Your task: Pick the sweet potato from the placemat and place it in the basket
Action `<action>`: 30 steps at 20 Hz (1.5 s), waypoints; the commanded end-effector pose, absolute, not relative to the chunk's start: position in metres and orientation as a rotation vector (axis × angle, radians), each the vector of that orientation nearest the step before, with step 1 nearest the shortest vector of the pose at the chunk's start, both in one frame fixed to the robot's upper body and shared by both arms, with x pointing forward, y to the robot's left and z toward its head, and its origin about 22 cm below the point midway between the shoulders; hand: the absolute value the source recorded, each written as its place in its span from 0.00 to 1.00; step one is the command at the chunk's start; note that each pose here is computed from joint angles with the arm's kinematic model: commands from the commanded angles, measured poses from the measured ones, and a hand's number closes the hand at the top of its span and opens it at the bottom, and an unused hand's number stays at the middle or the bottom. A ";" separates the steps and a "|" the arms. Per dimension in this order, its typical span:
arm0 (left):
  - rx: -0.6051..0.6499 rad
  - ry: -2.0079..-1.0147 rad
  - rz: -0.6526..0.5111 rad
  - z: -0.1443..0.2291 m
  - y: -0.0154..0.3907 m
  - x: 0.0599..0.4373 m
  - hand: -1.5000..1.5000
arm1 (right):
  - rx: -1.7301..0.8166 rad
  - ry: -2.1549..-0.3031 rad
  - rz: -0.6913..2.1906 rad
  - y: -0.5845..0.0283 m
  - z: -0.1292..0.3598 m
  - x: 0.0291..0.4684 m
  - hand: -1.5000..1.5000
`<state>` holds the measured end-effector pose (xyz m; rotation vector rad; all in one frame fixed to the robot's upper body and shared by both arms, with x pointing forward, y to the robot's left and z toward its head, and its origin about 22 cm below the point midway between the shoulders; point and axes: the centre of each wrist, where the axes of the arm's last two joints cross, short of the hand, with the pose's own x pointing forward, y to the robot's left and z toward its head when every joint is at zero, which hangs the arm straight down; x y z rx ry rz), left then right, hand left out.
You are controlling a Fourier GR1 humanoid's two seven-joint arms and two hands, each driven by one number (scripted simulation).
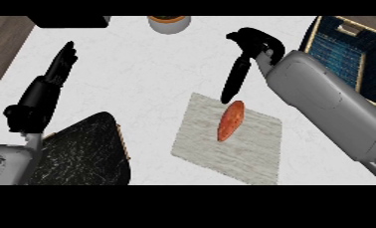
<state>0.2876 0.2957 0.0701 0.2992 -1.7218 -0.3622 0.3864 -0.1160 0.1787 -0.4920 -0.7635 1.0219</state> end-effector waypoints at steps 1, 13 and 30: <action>0.301 -1.733 -0.383 0.081 0.300 0.286 0.50 | -0.524 -0.590 1.092 -0.128 0.169 0.390 0.00; 0.319 -1.710 -0.374 0.078 0.300 0.285 0.50 | -0.519 -0.512 1.074 -0.115 0.109 0.358 0.00; 0.303 -1.720 -0.344 0.082 0.294 0.285 0.50 | -0.571 -0.563 1.064 -0.121 0.056 0.339 0.00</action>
